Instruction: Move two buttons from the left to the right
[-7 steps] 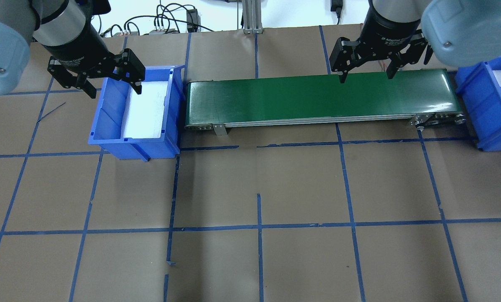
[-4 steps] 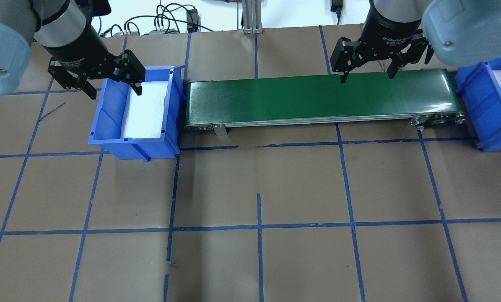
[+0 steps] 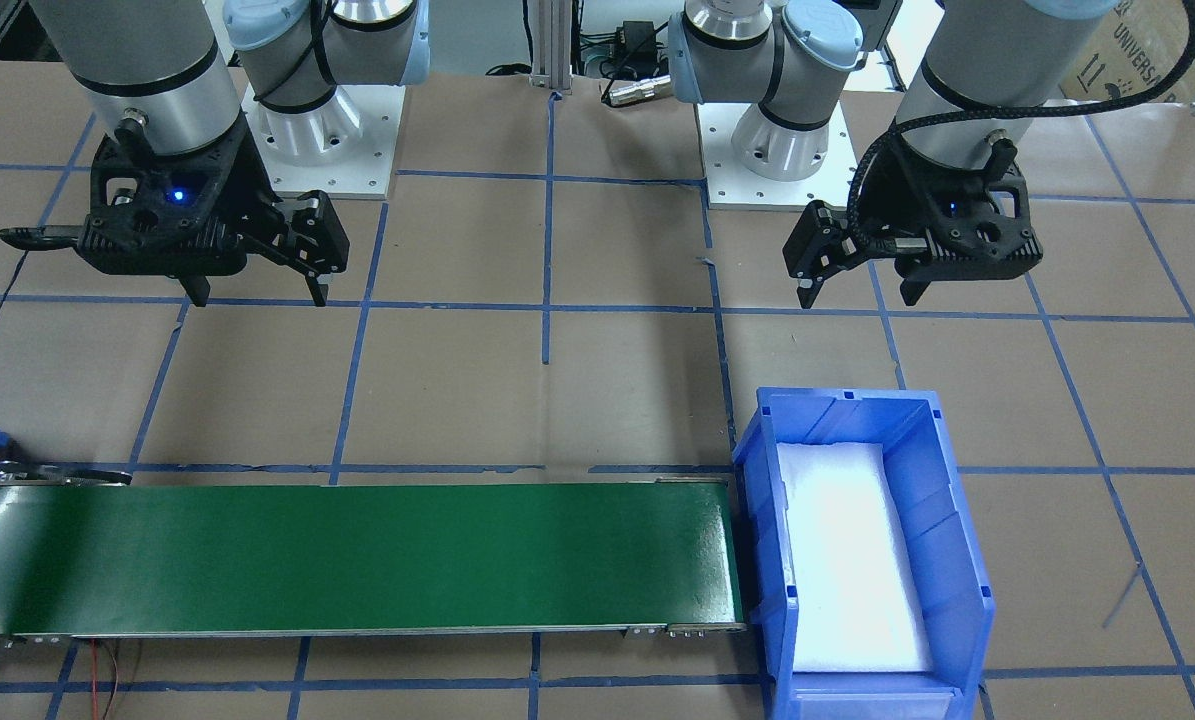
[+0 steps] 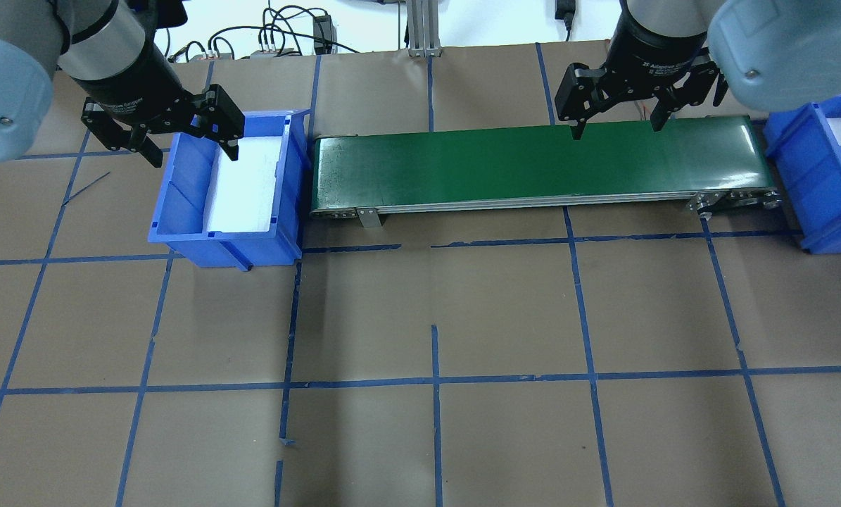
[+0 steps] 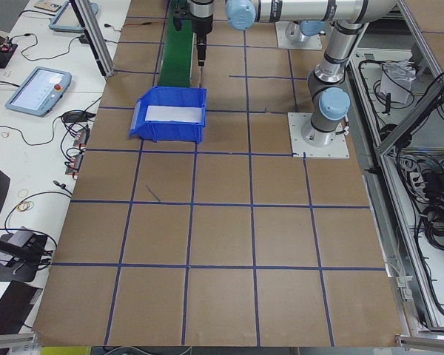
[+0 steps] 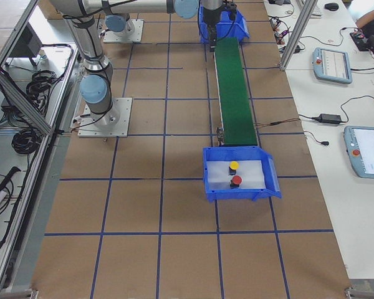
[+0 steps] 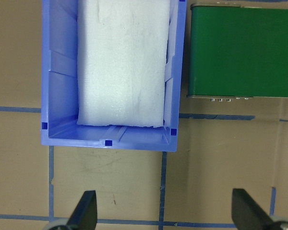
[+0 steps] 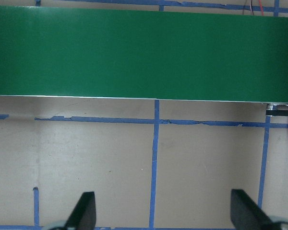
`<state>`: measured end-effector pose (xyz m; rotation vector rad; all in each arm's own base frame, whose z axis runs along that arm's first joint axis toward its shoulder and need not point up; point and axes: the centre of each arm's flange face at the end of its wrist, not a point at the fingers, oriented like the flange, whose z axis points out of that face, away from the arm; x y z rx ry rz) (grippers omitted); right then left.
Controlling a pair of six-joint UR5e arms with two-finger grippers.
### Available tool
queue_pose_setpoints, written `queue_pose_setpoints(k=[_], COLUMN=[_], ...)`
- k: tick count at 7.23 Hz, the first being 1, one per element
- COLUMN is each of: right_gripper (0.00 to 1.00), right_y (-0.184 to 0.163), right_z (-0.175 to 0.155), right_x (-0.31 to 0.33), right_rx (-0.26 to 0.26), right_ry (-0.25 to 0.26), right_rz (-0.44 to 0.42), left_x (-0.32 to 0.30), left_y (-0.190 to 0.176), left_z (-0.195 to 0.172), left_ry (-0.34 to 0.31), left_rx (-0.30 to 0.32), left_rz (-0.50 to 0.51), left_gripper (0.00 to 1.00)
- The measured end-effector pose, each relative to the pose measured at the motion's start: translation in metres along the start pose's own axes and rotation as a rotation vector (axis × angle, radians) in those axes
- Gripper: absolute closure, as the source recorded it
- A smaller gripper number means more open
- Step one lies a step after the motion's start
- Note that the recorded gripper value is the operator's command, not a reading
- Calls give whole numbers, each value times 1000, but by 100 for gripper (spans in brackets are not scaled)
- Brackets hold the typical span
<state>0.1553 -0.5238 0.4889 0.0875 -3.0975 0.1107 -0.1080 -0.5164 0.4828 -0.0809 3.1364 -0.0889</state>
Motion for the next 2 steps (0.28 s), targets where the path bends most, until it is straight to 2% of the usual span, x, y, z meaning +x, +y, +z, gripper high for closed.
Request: queue_pose_setpoints(k=[2], right_gripper=[0], right_y=[0], right_z=[2], right_x=[0], right_rx=[-5], right_ry=[-4], right_rz=[-7], left_x=[1], left_y=[0], left_z=[0], left_ry=[1], left_rx=[-1], left_rz=[2], left_gripper=[0])
